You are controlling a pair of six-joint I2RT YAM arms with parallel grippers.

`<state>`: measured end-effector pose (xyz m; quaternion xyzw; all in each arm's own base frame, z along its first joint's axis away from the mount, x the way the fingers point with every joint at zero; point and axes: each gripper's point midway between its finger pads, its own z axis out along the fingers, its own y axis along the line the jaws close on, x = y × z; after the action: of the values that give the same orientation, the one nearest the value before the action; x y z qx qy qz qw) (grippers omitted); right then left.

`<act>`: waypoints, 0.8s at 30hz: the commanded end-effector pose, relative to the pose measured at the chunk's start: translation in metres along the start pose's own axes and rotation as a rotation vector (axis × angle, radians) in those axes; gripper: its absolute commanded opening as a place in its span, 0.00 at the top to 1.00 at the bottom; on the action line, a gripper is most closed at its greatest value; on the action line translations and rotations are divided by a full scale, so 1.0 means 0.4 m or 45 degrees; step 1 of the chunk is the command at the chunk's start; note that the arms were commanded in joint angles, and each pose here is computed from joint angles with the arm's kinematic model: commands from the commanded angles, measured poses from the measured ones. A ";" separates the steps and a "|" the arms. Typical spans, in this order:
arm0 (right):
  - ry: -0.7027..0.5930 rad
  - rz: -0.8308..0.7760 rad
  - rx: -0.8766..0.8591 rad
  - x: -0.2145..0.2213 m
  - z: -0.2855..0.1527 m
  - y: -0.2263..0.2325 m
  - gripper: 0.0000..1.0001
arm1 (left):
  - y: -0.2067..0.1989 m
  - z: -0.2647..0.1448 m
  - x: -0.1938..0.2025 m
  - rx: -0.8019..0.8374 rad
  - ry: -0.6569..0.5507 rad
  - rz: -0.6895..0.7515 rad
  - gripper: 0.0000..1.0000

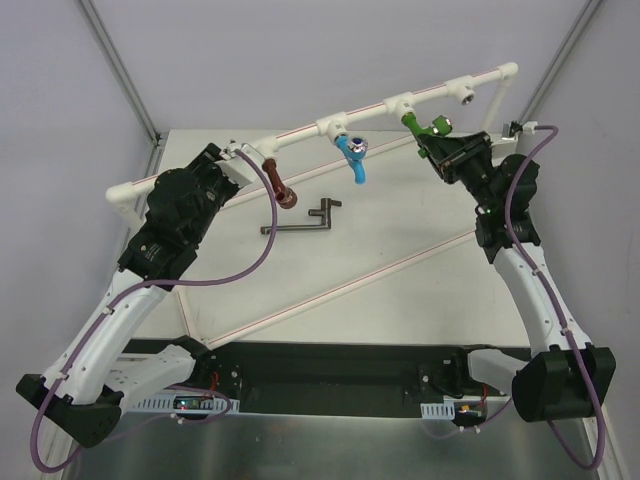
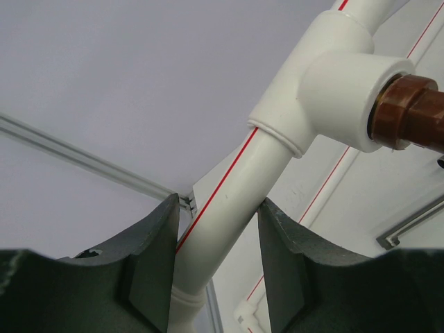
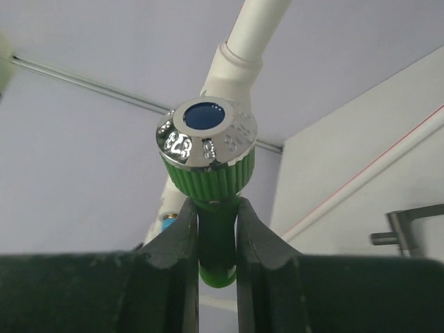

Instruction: Install the water faucets

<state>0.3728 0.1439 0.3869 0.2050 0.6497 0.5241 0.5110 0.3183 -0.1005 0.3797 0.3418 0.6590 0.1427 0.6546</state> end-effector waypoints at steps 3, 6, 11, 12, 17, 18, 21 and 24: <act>-0.057 0.487 -0.271 -0.030 0.001 0.103 0.94 | -0.111 -0.002 0.102 0.166 0.187 -0.109 1.00; -0.088 0.418 -0.286 -0.038 -0.014 0.114 0.56 | -0.111 -0.001 0.103 0.166 0.190 -0.107 1.00; -0.134 0.153 -0.157 -0.041 -0.049 0.082 0.07 | -0.109 -0.004 0.102 0.164 0.187 -0.107 1.00; -0.124 0.124 -0.091 -0.033 -0.055 0.055 0.03 | -0.109 -0.004 0.102 0.164 0.187 -0.107 1.00; -0.186 -0.277 0.090 -0.063 -0.131 0.036 0.04 | -0.108 -0.004 0.102 0.162 0.188 -0.105 1.00; -0.161 -0.326 0.170 -0.057 -0.147 0.012 0.04 | -0.108 -0.005 0.101 0.161 0.186 -0.108 1.00; -0.153 -0.640 0.239 -0.082 -0.188 0.028 0.04 | -0.108 -0.004 0.100 0.163 0.185 -0.108 1.00; -0.063 -1.007 0.216 -0.081 -0.205 0.066 0.04 | -0.108 -0.006 0.098 0.164 0.180 -0.111 1.00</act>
<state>0.3243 0.1013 0.4050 0.1583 0.6774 0.3811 0.6089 0.3165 -0.1006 0.3782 0.3443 0.6604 0.1412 0.6523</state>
